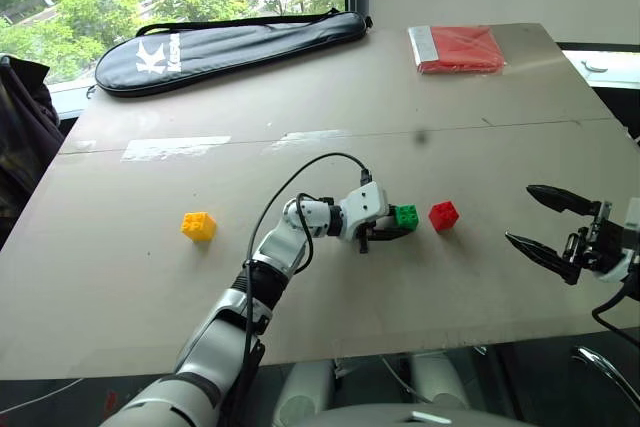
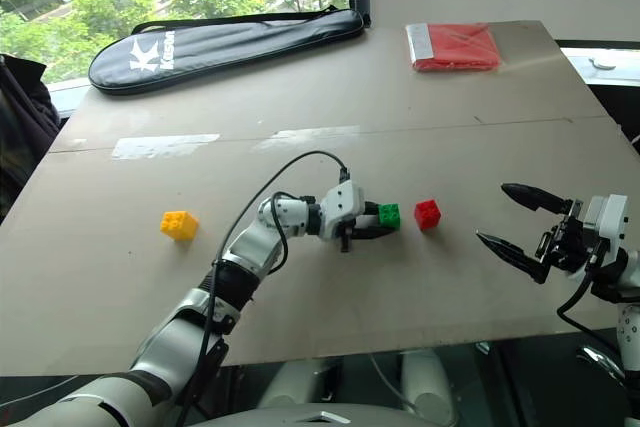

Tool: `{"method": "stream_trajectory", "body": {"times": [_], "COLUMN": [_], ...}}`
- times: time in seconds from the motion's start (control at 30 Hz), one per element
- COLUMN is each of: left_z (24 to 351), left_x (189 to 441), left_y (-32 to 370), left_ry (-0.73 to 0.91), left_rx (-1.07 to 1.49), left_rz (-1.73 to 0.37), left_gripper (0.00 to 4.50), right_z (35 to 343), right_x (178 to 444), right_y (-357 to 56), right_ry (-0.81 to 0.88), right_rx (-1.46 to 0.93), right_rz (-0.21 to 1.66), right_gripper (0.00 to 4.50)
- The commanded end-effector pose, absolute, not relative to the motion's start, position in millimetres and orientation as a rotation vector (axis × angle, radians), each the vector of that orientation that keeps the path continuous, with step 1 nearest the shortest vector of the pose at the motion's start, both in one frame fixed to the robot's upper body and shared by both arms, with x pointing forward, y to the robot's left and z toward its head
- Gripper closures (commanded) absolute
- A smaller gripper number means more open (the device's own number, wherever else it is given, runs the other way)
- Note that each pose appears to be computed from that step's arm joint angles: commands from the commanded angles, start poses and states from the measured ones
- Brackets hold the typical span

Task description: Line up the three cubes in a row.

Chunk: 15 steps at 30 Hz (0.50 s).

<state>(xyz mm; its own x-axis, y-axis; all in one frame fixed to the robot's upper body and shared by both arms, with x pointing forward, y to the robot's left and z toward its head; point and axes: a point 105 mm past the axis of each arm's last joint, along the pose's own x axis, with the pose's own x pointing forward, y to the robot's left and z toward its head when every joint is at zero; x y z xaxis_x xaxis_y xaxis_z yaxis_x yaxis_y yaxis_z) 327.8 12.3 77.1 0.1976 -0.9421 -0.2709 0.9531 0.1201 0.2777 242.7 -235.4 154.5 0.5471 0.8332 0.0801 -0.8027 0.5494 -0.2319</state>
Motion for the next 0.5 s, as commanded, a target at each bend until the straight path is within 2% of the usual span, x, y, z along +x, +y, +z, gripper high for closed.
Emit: {"method": "stream_trajectory", "body": {"times": [0.03, 0.27, 0.5], "left_z": [71.0, 71.2, 68.7], "left_x": [325.2, 316.6, 320.0], "left_y": [17.0, 19.8, 22.0], "left_ry": [0.056, 0.072, 0.089], "left_rx": [0.426, 0.403, 0.409], "left_rz": [-1.369, -1.402, -1.376], "left_gripper": [3.22, 3.22, 3.22], "right_z": [164.8, 165.4, 165.9], "right_x": [239.7, 243.2, 244.0], "right_y": [-236.3, -235.2, -235.0], "right_ry": [-0.218, -0.218, -0.219], "right_rx": [-0.205, -0.206, -0.211], "right_rz": [0.986, 0.992, 0.996], "right_gripper": [0.00, 0.00, 0.00]}}
